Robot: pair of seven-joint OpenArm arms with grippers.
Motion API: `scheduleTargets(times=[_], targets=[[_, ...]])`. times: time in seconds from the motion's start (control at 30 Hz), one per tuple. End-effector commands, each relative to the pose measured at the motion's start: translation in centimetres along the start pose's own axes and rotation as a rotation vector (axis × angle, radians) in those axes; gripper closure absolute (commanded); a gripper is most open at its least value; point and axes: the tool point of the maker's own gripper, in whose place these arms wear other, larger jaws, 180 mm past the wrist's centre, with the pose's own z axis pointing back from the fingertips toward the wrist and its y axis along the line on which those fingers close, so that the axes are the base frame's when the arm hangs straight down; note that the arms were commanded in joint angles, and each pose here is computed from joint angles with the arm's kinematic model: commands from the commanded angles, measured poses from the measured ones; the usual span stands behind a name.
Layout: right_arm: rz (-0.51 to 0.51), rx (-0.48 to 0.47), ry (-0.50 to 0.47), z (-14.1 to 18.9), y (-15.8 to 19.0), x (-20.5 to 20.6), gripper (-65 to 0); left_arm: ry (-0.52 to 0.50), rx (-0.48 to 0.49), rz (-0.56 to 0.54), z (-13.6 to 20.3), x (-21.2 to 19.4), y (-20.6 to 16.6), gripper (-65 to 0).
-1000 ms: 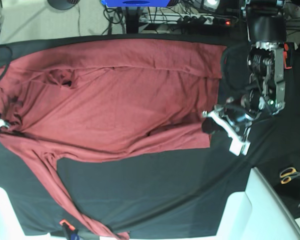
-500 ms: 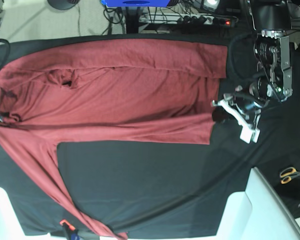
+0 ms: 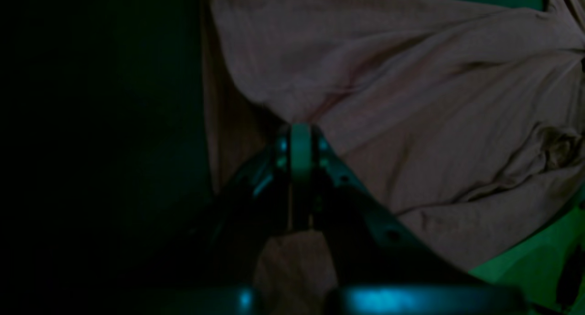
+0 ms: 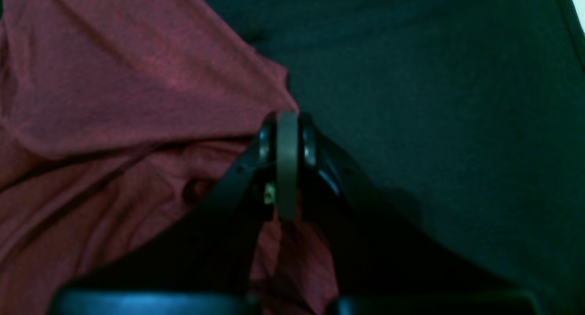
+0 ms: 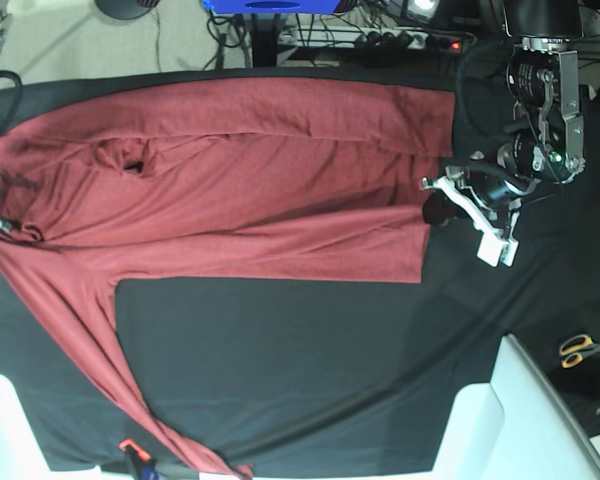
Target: Fold the T-shirt properly
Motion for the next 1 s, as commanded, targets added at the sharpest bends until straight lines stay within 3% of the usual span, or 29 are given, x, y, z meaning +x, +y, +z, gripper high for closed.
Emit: scheduleTargets(times=[0.0, 0.4, 0.77, 0.97], targets=[[0.010, -0.012, -0.061, 0.4, -0.9, 2.4, -0.2, -0.033, -0.001, -0.016, 0.6, 1.0, 0.1, 0.0], [0.041, -0.023, -0.088, 1.0, -1.6, 4.0, -0.2, -0.071, 0.042, 0.011, 1.7, 1.9, 1.9, 0.0], [0.028, -0.015, 0.057, 0.7, -1.1, 1.4, -1.4, -0.060, 0.032, 0.013, 1.4, 1.4, 1.5, 0.0], [0.076, 0.003, 0.043, 1.3, 0.5, 4.4, -22.5, -0.060, 0.032, 0.013, 1.4, 1.4, 1.5, 0.0]])
